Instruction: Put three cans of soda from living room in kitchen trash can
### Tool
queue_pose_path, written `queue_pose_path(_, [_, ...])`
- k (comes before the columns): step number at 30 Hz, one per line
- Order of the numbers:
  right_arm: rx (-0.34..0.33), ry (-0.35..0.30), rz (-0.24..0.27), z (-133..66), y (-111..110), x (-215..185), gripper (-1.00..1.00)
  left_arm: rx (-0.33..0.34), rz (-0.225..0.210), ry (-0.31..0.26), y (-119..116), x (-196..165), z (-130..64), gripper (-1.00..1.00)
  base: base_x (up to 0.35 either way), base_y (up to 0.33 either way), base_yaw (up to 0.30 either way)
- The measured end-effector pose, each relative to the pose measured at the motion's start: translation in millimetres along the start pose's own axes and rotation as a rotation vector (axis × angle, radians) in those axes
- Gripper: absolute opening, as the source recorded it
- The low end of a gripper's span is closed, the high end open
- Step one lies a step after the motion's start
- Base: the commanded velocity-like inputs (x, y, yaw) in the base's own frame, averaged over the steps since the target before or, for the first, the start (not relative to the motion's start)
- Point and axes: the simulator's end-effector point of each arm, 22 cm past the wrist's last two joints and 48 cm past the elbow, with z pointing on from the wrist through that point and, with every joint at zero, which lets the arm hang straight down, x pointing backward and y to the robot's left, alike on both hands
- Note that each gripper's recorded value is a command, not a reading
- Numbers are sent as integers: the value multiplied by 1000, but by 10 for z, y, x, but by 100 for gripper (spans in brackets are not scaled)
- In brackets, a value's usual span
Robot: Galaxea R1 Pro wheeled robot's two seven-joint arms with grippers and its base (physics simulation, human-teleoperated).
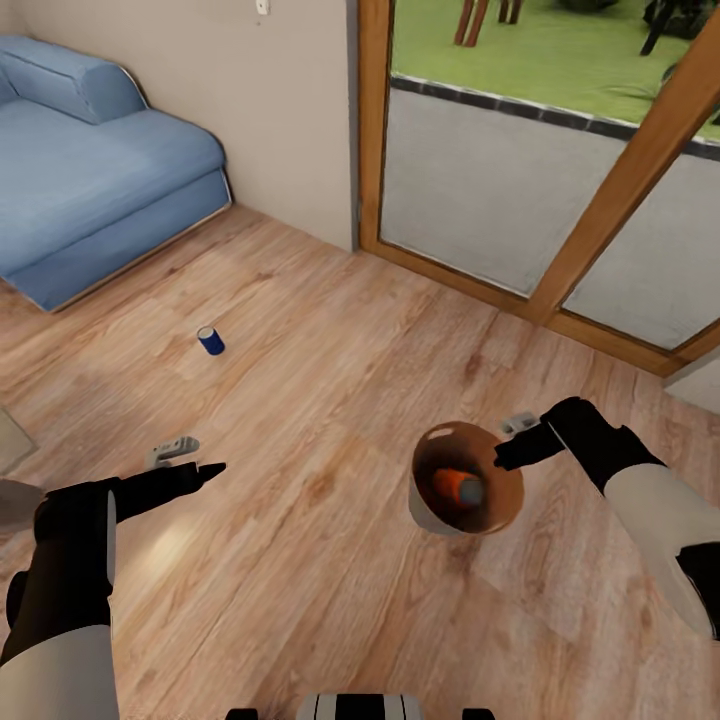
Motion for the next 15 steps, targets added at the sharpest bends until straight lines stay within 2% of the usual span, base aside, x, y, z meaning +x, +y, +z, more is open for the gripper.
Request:
queue_pose_path(4, [23,11,-33,-60,-169,79,-100,-4,1,3,10,10,4,100,0,0,222])
queue_pose_path(8, [-16,-3,-3,-88,-112,50,-100,-6,2,5,15,15,6,100,0,-27,237])
queue_pose_path(15, [-31,-43,-53,-190,17,-157,-100,-7,1,9,20,29,14,100,38,-253,249])
